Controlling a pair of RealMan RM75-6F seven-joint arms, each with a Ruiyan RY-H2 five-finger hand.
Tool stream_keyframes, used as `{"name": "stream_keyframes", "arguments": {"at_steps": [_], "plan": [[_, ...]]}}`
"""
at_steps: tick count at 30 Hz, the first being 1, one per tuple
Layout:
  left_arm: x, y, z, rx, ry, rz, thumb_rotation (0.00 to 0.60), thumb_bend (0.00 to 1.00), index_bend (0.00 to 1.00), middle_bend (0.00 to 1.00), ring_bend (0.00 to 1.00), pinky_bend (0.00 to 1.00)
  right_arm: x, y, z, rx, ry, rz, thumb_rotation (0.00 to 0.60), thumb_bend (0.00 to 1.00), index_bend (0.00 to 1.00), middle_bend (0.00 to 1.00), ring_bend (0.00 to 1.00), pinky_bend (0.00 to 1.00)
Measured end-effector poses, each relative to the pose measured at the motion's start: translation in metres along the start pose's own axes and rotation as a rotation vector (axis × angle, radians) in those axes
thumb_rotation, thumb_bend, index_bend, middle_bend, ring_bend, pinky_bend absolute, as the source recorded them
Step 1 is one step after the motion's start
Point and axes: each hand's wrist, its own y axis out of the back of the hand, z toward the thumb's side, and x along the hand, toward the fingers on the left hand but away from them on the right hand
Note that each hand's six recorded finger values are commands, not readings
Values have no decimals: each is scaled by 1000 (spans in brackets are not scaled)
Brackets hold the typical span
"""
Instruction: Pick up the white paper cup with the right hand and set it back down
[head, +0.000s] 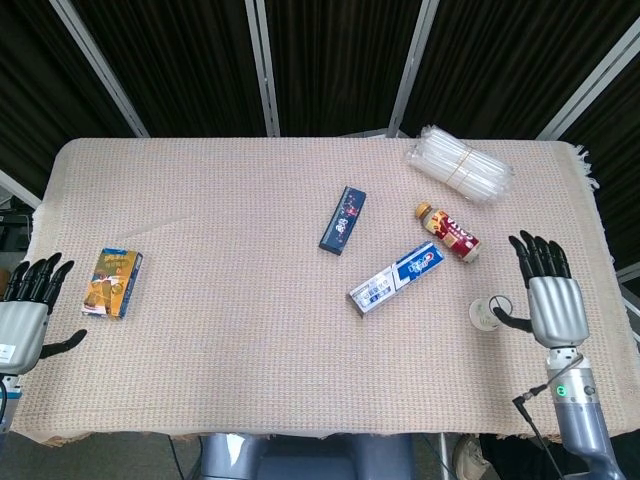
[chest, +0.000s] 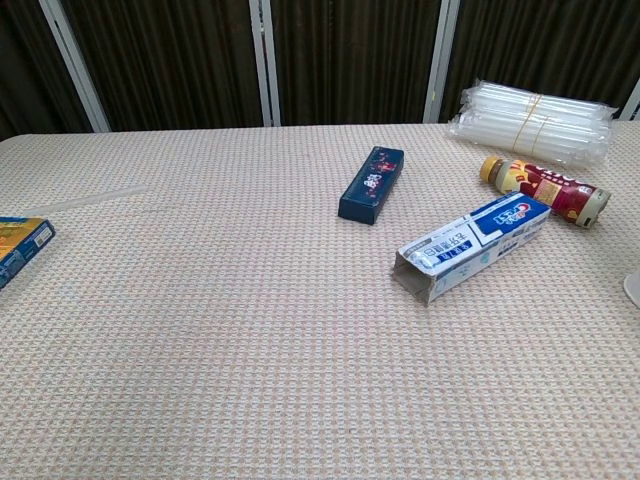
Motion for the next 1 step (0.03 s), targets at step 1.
{"name": "stream_keyframes", "arguments": {"at_steps": [1], "plan": [[0, 0, 0, -1, 0, 0, 600, 101, 0, 0, 0, 0, 4, 0, 1, 20, 18, -22, 600, 0, 0, 0, 0, 0]]}}
